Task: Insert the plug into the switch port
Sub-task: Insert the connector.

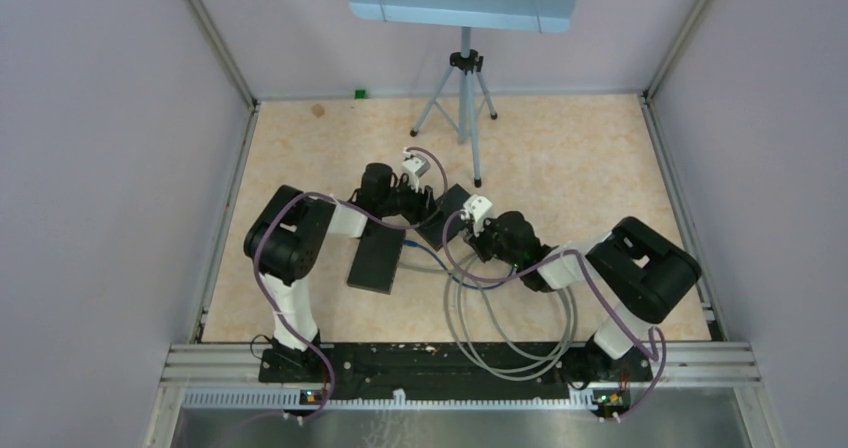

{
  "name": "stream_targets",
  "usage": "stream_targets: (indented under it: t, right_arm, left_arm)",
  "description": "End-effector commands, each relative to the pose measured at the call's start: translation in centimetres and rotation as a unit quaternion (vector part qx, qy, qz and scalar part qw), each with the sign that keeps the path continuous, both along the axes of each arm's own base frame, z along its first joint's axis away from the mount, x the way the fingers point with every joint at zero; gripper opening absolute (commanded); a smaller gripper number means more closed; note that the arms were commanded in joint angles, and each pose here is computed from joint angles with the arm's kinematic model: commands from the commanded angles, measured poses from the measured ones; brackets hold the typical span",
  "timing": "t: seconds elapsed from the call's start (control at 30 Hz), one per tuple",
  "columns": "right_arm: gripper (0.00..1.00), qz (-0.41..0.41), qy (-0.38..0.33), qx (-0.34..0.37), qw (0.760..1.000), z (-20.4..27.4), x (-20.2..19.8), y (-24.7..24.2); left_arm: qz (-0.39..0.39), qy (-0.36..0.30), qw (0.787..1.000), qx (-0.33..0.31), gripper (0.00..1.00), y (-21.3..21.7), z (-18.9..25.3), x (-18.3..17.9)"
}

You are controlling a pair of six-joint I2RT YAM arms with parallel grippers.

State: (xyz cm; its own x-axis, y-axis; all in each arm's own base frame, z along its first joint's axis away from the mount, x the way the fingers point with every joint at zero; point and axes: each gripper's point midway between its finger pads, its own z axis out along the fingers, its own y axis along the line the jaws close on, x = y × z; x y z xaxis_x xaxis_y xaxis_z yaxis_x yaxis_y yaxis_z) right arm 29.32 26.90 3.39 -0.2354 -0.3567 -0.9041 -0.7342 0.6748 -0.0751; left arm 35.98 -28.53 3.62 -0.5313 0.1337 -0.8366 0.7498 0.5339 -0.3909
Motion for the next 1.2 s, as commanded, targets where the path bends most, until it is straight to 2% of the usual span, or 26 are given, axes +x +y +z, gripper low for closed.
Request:
stream_targets:
  t: [0.0, 0.1, 0.27, 0.43, 0.53, 0.67, 0.73, 0.8, 0.97, 1.07, 1.17]
  right_arm:
    - [0.0, 0.005, -0.133, 0.121, 0.984, 8.8, 4.2, 3.6]
    - [0.0, -0.004, -0.126, 0.124, 0.984, 7.5, 4.1, 3.3]
    - [0.0, 0.019, -0.122, 0.119, 0.985, 8.2, 4.1, 4.2]
    - [0.0, 0.026, -0.107, 0.102, 0.989, 7.6, 3.7, 4.1]
    - [0.0, 0.018, -0.089, 0.091, 0.992, 6.0, 2.7, 3.0]
    - [0.0, 0.015, -0.062, 0.069, 0.996, 3.8, 2.1, 2.3]
    - [0.05, 0.017, -0.042, 0.054, 0.998, 2.6, 1.8, 2.2]
    - [0.12, 0.014, -0.03, 0.044, 0.998, 2.1, 1.8, 2.1]
    - [0.36, -0.001, 0.001, 0.048, 0.999, 2.6, 1.9, 1.8]
    - [0.41, -0.007, 0.028, 0.051, 0.998, 3.8, 1.5, 1.6]
    - [0.46, -0.03, 0.054, 0.081, 0.995, 6.9, 0.9, 1.4]
  left_arm:
    - [-0.097, 0.129, 0.987, 0.021, 0.66, -1.3, -3.9, -8.6]
    - [-0.102, 0.129, 0.986, 0.022, 0.66, -1.5, -3.8, -8.8]
    - [-0.094, 0.119, 0.988, 0.024, 0.68, -1.4, -3.2, -8.2]
    - [-0.038, 0.083, 0.995, 0.036, 0.76, -0.6, -1.0, -3.9]
    - [-0.004, 0.054, 0.998, 0.038, 0.78, 0.4, 1.0, -0.6]
    - [0.032, 0.022, 0.999, 0.039, 0.85, 1.6, 3.4, 3.2]
    - [0.06, 0.021, 0.997, 0.032, 0.9, 2.6, 4.1, 4.7]
    - [0.09, 0.017, 0.996, 0.022, 0.98, 3.5, 5.3, 5.9]
    - [0.174, -0.015, 0.984, 0.021, 0.99, 6.2, 9.6, 7.9]
    - [0.24, -0.016, 0.97, 0.036, 0.99, 8.4, 11.5, 8.3]
    - [0.323, 0.025, 0.943, 0.075, 0.99, 11.3, 11.8, 8.0]
